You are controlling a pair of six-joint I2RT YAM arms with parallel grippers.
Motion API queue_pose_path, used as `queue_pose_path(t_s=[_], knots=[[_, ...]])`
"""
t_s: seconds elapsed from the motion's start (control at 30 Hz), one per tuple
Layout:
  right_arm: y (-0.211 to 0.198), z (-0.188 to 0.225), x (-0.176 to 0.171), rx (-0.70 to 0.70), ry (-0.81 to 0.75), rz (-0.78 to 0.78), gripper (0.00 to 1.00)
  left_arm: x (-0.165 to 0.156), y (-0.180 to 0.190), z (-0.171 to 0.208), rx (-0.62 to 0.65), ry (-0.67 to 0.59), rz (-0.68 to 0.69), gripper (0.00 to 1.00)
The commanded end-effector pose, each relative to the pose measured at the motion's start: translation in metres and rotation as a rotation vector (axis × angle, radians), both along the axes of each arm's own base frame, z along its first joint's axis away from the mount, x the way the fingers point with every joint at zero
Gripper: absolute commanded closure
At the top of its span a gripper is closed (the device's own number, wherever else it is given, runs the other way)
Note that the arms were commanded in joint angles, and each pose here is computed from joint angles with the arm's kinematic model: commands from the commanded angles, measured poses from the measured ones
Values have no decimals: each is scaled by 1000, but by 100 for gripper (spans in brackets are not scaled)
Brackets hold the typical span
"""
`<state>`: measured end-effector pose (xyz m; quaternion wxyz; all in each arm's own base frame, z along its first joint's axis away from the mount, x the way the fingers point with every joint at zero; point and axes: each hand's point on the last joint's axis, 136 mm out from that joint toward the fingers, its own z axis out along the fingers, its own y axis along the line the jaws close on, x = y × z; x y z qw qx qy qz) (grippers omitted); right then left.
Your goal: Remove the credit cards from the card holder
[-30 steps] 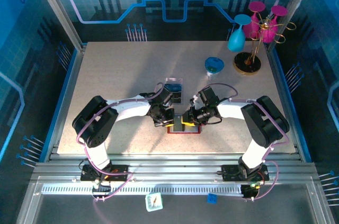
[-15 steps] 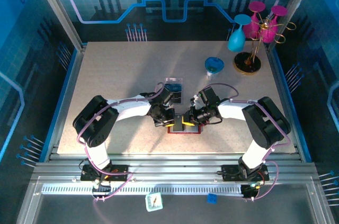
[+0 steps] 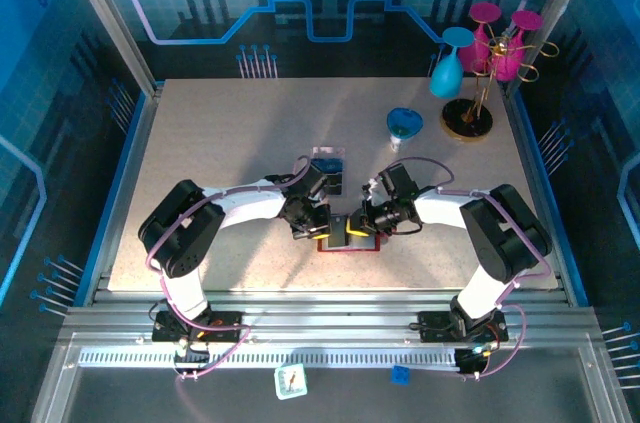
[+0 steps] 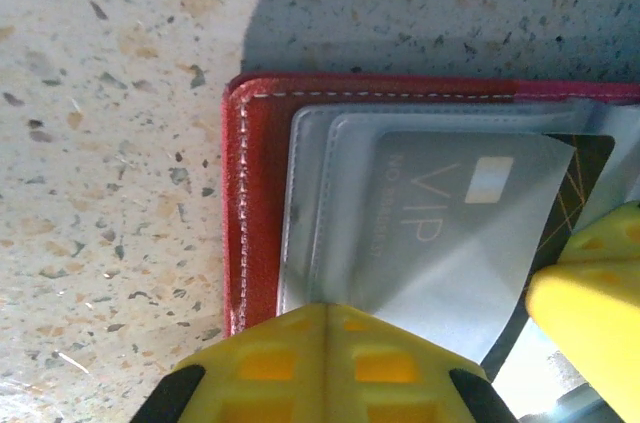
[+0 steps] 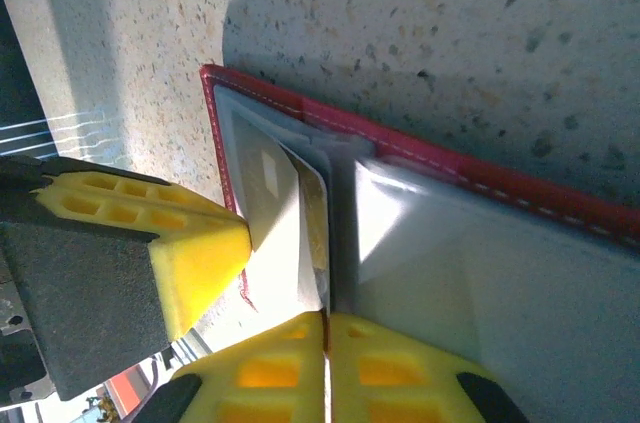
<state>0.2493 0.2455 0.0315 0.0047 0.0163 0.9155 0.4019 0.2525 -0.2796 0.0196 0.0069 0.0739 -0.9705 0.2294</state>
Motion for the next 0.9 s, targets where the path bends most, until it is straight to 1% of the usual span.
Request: queue_pose_path(t_s=[0.0, 0.3, 0.57, 0.73, 0.87], knots=[[-8, 5, -2, -2, -8, 3, 92, -19, 16, -25, 93, 68, -29, 100], [-27, 7, -3, -65, -12, 22, 93, -19, 15, -26, 91, 66, -26, 100], [-48, 14, -1, -170, -44, 46, 95, -16, 14, -23, 87, 60, -28, 100], [-55, 21, 1, -219, -65, 54, 95, -16, 13, -21, 84, 58, -31, 100], [-55, 24, 4, -227, -72, 55, 95, -16, 13, -21, 83, 55, -30, 100]])
